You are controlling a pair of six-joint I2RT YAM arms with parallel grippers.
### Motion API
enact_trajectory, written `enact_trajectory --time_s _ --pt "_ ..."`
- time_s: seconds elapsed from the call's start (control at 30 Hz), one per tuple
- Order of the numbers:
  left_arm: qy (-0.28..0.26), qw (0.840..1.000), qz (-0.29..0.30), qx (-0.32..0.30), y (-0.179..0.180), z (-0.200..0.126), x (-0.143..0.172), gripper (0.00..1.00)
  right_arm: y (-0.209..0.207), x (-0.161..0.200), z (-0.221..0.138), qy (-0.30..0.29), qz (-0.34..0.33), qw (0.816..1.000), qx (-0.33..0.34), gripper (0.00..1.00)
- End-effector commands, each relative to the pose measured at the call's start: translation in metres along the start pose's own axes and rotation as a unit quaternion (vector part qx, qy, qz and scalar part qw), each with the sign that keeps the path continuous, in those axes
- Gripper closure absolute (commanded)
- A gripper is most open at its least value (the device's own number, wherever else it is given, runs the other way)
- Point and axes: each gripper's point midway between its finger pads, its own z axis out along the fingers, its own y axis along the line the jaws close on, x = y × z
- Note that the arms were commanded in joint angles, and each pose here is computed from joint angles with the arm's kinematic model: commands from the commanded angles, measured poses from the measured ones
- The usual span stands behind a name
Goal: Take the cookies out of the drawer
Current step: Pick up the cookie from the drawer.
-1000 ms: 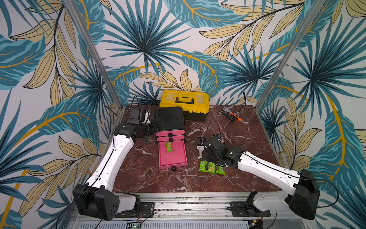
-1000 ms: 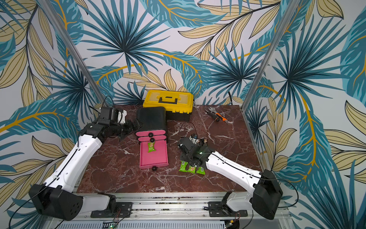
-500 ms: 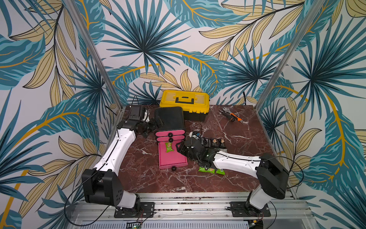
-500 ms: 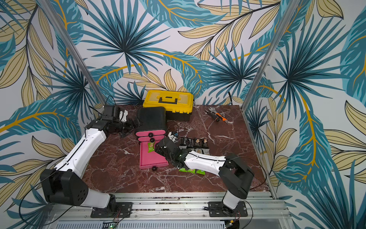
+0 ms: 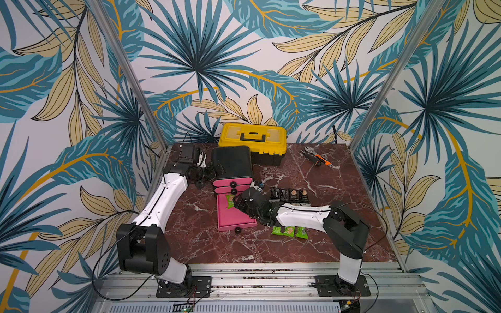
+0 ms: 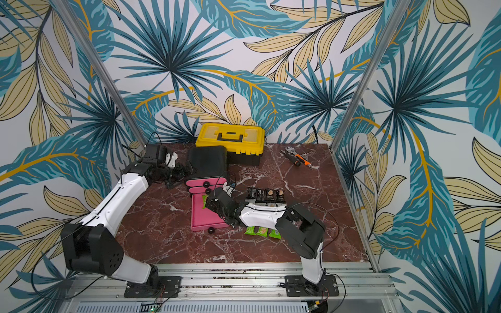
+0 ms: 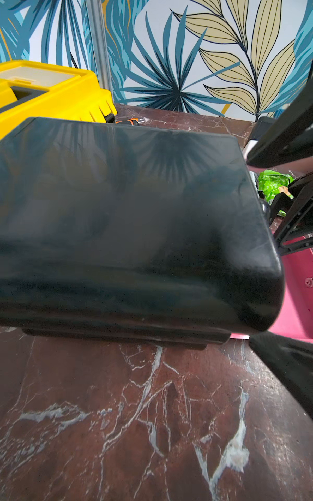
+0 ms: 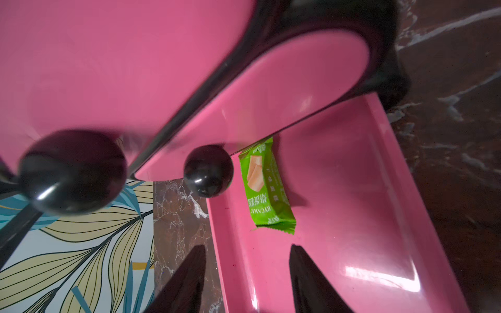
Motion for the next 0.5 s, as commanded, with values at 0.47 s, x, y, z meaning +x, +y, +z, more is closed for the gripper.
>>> enact_trajectory --time_s 0.47 --pt "0.030 0.999 0.013 0.023 -0.009 0.005 0.001 0.00 -0.022 0.018 0.043 -0.007 0.031 0.999 0.024 0.46"
